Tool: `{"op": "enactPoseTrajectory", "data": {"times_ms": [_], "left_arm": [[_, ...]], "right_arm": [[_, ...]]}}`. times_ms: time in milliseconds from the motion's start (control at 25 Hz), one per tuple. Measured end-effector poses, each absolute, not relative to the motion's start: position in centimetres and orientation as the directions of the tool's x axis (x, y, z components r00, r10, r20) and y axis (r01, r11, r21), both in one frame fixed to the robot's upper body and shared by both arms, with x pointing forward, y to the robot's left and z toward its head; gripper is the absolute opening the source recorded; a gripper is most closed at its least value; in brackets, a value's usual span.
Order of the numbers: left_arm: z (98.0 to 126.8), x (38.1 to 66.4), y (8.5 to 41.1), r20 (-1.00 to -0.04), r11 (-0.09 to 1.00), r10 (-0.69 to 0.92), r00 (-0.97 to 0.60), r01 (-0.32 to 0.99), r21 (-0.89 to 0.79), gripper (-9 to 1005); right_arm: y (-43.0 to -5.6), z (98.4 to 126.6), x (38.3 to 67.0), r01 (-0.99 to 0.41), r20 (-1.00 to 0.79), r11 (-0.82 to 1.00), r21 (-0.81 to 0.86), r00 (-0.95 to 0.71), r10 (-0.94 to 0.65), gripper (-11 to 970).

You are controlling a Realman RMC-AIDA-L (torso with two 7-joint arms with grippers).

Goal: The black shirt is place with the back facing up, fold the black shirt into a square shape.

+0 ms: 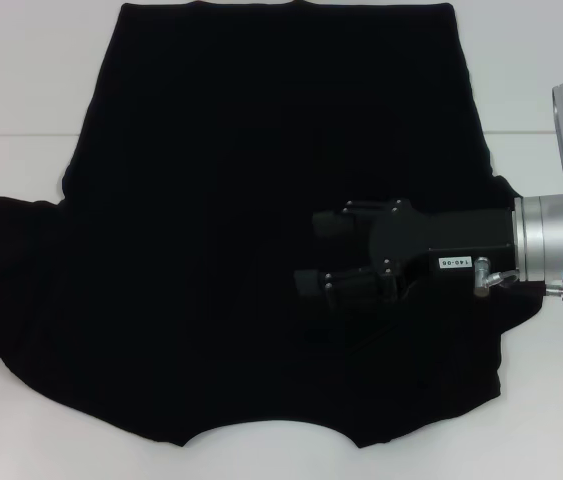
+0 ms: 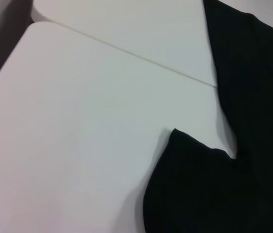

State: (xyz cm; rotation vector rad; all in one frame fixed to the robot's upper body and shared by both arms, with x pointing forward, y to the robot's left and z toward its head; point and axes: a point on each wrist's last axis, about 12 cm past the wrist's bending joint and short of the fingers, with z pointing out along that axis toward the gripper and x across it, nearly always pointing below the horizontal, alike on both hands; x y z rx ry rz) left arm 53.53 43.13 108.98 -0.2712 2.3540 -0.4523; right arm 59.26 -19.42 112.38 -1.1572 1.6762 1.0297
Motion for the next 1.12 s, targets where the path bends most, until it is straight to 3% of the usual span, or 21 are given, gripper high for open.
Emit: {"op": "enactPoseTrajectory", "data": {"times_ms": [440,840,1120], "left_arm": [[109.7,54.3,41.4,-0.627,0.887,-0.294,-0.721,0.039,-0.460,-1],[109.7,54.9,41.0,-0.633,0.886,-0.290,-0.718,0.049,-0.461,-1],[110.0,57.2,39.3,-0.668,0.890,-0.249,-0.701,0.107,-0.444,-1]], "right_arm": [[-19.5,112.4,59.3,-0.957,-0.935,0.243,0.161,-0.227,-0.273,892],[-19.5,112.4,59.3,-0.956,-0.934,0.245,0.164,-0.230,-0.272,883],[-19.6,112.3,59.1,-0.955,-0.934,0.243,0.170,-0.235,-0.269,877]]}}
